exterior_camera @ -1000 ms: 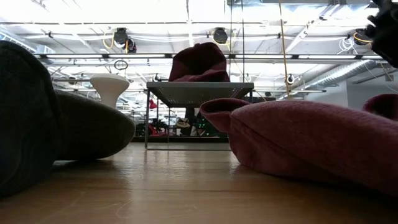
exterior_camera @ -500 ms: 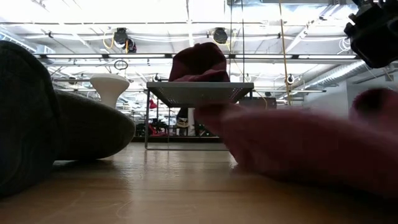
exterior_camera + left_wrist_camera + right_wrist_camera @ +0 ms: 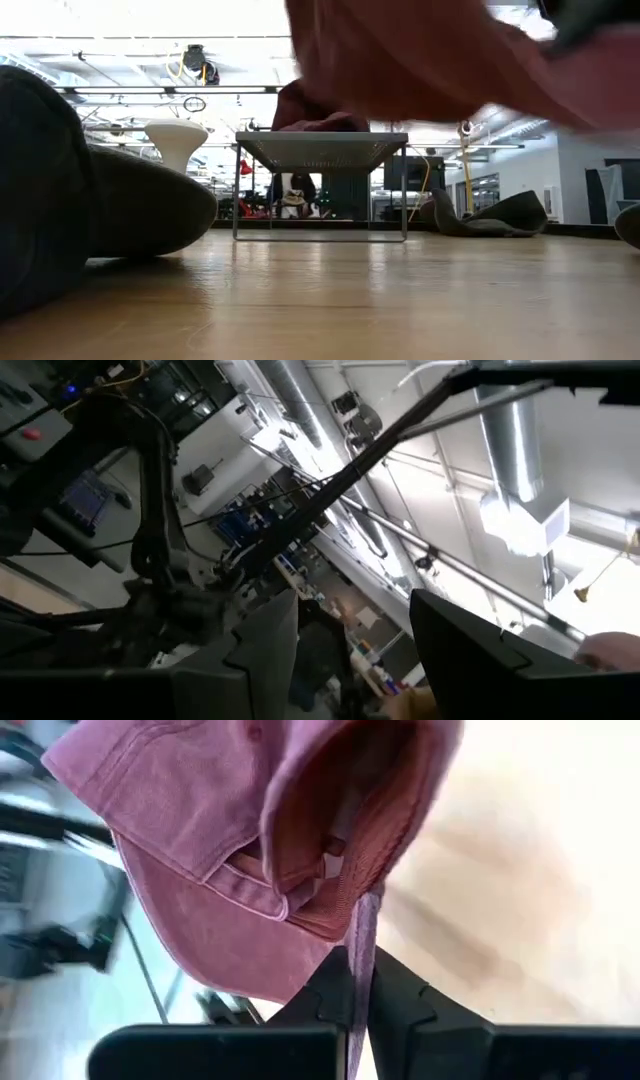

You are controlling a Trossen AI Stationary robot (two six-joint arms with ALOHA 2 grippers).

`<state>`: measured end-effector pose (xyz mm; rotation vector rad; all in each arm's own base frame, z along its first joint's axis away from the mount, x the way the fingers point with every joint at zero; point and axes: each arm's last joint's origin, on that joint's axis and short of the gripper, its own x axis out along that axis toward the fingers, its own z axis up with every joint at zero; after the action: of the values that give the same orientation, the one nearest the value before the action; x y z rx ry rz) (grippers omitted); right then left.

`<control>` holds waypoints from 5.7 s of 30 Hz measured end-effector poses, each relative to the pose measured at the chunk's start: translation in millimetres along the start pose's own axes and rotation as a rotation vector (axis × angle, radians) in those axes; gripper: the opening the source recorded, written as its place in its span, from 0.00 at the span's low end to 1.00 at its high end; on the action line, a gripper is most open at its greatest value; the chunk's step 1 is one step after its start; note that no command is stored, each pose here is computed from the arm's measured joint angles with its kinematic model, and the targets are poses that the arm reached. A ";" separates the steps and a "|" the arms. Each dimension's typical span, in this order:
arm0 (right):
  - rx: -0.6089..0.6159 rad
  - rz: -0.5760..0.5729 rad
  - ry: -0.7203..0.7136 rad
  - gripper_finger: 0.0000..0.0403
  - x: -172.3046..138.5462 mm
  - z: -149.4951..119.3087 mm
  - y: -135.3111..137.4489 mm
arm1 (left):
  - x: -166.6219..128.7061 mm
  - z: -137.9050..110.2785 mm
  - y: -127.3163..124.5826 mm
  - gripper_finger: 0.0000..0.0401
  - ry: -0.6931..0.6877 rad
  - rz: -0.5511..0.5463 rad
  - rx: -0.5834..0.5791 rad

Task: Pick & Place hat
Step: Stack the red cap on top of the red cap on the shelf

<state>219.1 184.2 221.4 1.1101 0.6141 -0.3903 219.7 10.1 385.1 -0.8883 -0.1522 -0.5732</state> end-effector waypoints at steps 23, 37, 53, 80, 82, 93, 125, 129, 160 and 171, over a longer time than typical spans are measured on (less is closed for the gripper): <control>-0.371 0.000 -0.568 0.01 -65.0 111.8 14.7 | -3.9 0.8 4.4 0.50 -0.081 0.163 0.317; -0.696 -0.141 -0.519 0.01 -84.1 158.3 52.9 | -7.4 25.4 -29.3 0.50 0.092 0.642 0.225; -0.988 -0.180 -0.385 0.01 -53.6 165.1 97.2 | 17.3 39.6 -48.6 0.50 0.204 0.751 0.164; -0.998 -0.086 -0.296 0.01 -54.4 162.7 99.3 | 52.2 6.9 -22.9 0.27 0.371 0.736 0.044; -1.001 -0.087 -0.295 0.01 -54.5 162.7 99.3 | 52.3 6.8 -22.7 0.19 0.372 0.736 0.044; -1.059 -0.015 -0.246 0.13 -57.7 160.6 101.3 | 52.3 7.4 -22.7 0.08 0.372 0.739 0.083; -0.770 0.158 -0.194 0.44 -106.2 163.2 95.7 | 57.9 63.8 -72.7 0.08 0.455 0.933 1.363; -0.770 0.165 -0.200 0.44 -106.4 163.4 96.5 | 60.2 71.7 -73.0 0.08 0.442 1.087 1.475; -0.899 0.155 -0.220 0.42 -109.2 164.7 95.8 | 95.9 143.9 57.3 0.08 0.058 1.893 1.544; -0.982 0.145 -0.222 0.42 -109.1 164.5 95.4 | 90.7 153.0 97.1 0.08 0.099 1.891 1.548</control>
<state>233.3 71.3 408.8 0.1623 0.4326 -0.0490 363.9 138.4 447.0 0.7118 0.3355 1.2239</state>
